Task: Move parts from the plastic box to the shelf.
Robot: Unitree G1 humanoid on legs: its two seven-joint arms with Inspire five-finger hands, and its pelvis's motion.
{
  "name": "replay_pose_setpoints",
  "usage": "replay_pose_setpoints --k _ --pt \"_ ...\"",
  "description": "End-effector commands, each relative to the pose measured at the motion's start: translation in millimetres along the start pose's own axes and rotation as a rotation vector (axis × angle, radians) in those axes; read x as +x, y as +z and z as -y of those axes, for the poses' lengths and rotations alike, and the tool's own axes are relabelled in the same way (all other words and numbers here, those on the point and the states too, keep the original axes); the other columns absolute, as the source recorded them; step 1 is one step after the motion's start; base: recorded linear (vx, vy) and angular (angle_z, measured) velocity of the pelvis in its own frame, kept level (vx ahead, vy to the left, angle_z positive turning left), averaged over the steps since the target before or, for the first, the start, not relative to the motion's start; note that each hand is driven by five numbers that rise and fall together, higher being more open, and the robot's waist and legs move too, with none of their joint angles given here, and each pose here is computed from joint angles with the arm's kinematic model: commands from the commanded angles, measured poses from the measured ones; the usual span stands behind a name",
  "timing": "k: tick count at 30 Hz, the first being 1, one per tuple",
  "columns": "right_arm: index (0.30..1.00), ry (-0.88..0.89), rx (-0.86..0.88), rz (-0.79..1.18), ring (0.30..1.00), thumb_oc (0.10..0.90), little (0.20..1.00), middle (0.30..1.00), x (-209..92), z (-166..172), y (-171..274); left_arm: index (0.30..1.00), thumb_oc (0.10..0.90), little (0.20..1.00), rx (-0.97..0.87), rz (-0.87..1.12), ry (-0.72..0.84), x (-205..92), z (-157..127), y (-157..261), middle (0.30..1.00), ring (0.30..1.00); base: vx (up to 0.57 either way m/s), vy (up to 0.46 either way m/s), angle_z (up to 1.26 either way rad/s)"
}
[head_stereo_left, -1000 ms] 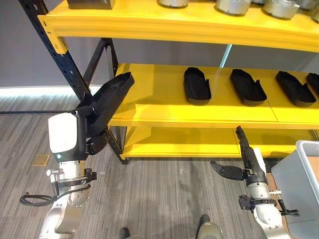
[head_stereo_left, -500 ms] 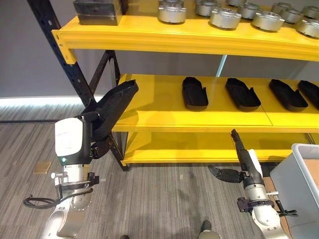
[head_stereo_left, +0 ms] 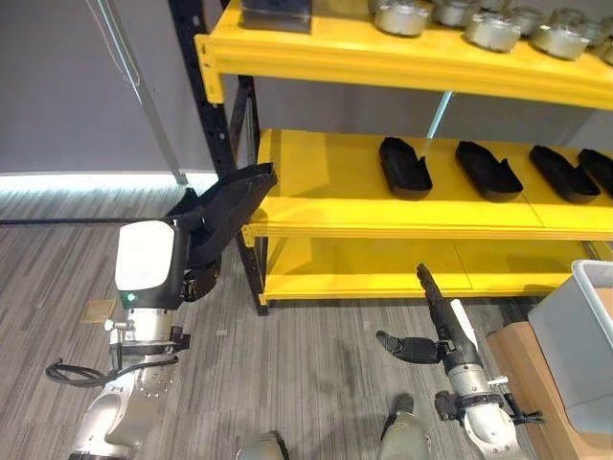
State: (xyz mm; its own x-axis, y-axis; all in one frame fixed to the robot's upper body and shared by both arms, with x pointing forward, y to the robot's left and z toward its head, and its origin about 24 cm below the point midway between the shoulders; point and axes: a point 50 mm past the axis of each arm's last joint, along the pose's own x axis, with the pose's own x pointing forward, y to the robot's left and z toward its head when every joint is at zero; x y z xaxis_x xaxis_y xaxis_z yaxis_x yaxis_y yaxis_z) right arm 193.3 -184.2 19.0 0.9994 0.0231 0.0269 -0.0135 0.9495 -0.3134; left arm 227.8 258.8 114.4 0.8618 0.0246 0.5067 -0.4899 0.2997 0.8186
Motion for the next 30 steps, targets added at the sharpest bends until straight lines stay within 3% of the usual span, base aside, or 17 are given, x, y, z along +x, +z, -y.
replay_pose_setpoints --k 1,12,30 --pt "1.000 -0.100 -0.046 0.320 1.000 0.900 1.000 1.000 24 32 56 0.300 0.400 0.300 -0.004 0.222 0.320 35 -53 36 0.300 0.300 0.17 -0.188 0.59" --pt "1.000 -0.101 -0.057 0.336 1.000 0.900 1.000 1.000 29 38 60 0.300 0.400 0.300 -0.066 0.195 0.304 27 -48 36 0.300 0.300 0.12 -0.156 0.19" --pt "1.000 -0.078 -0.084 0.385 1.000 0.900 1.000 1.000 36 32 69 0.300 0.400 0.300 -0.057 0.271 0.354 35 -55 49 0.300 0.300 0.02 -0.026 -0.04"
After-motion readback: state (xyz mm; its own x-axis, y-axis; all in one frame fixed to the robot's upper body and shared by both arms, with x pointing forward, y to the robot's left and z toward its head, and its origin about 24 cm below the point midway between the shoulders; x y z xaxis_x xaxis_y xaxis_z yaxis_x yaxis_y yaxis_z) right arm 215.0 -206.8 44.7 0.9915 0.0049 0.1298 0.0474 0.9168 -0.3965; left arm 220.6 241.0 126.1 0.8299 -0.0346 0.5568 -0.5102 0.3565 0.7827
